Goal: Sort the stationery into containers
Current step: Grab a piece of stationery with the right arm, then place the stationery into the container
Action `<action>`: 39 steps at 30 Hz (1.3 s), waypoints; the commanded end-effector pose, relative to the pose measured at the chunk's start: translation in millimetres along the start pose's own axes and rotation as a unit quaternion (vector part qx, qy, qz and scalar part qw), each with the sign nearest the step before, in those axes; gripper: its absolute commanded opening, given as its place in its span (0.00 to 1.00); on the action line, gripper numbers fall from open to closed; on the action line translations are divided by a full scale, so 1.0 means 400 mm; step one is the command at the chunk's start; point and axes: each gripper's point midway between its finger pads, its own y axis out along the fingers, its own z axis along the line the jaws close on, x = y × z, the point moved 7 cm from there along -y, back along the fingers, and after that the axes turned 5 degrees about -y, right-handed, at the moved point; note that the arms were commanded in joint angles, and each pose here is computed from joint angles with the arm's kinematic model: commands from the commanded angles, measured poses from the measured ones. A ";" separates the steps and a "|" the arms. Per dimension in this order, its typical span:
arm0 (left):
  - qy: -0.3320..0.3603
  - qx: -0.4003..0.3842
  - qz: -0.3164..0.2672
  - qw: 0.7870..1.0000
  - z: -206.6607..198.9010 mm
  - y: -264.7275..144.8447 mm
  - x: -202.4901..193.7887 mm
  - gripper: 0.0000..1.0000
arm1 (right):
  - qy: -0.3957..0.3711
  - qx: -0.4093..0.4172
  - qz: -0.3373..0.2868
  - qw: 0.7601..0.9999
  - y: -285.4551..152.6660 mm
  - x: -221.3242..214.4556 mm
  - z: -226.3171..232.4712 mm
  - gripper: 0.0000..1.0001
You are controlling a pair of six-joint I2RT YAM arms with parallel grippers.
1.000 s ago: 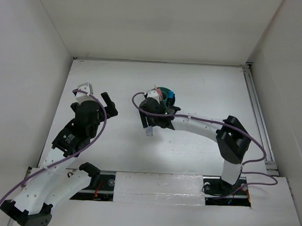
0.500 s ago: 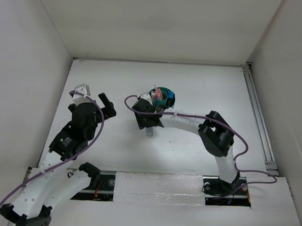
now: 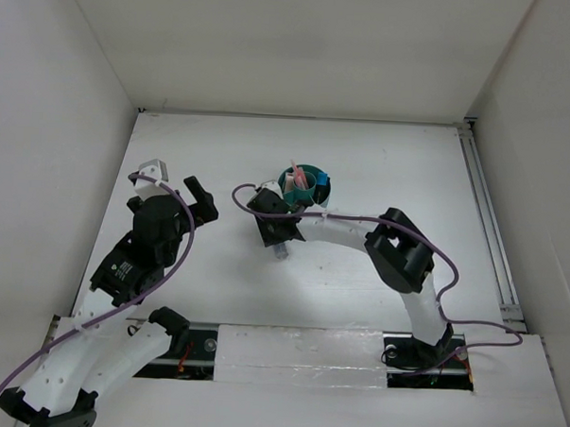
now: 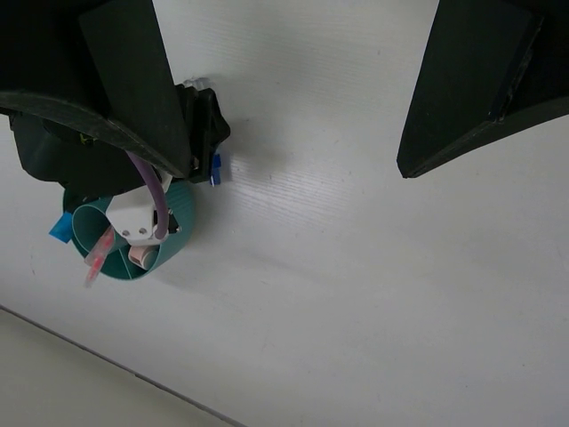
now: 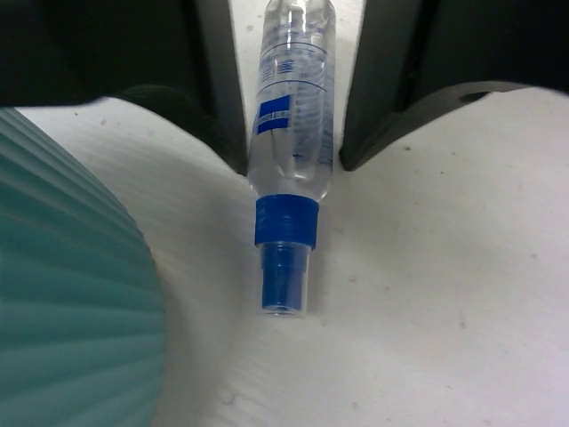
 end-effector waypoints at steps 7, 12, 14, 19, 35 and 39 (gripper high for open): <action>-0.012 -0.012 -0.017 1.000 -0.011 -0.011 0.025 1.00 | 0.002 0.063 -0.020 0.998 0.014 0.027 0.039 0.05; -0.012 -0.012 -0.017 1.000 -0.011 -0.011 0.025 1.00 | -0.024 0.125 -0.061 0.990 -0.027 0.059 0.069 0.00; -0.014 -0.014 -0.020 1.000 -0.010 -0.016 0.028 1.00 | -0.031 0.159 -0.108 0.981 -0.078 0.103 0.076 0.00; -0.014 -0.019 -0.017 1.000 -0.012 -0.017 0.027 1.00 | -0.050 0.182 -0.234 0.954 -0.212 0.189 0.037 0.00; -0.004 -0.045 -0.010 0.999 -0.026 -0.015 0.023 1.00 | -0.189 0.389 -0.481 0.762 -0.306 0.318 -0.249 0.00; 0.001 -0.049 -0.008 0.999 -0.027 -0.015 0.021 1.00 | -0.199 0.396 -0.480 0.757 -0.292 0.326 -0.244 0.00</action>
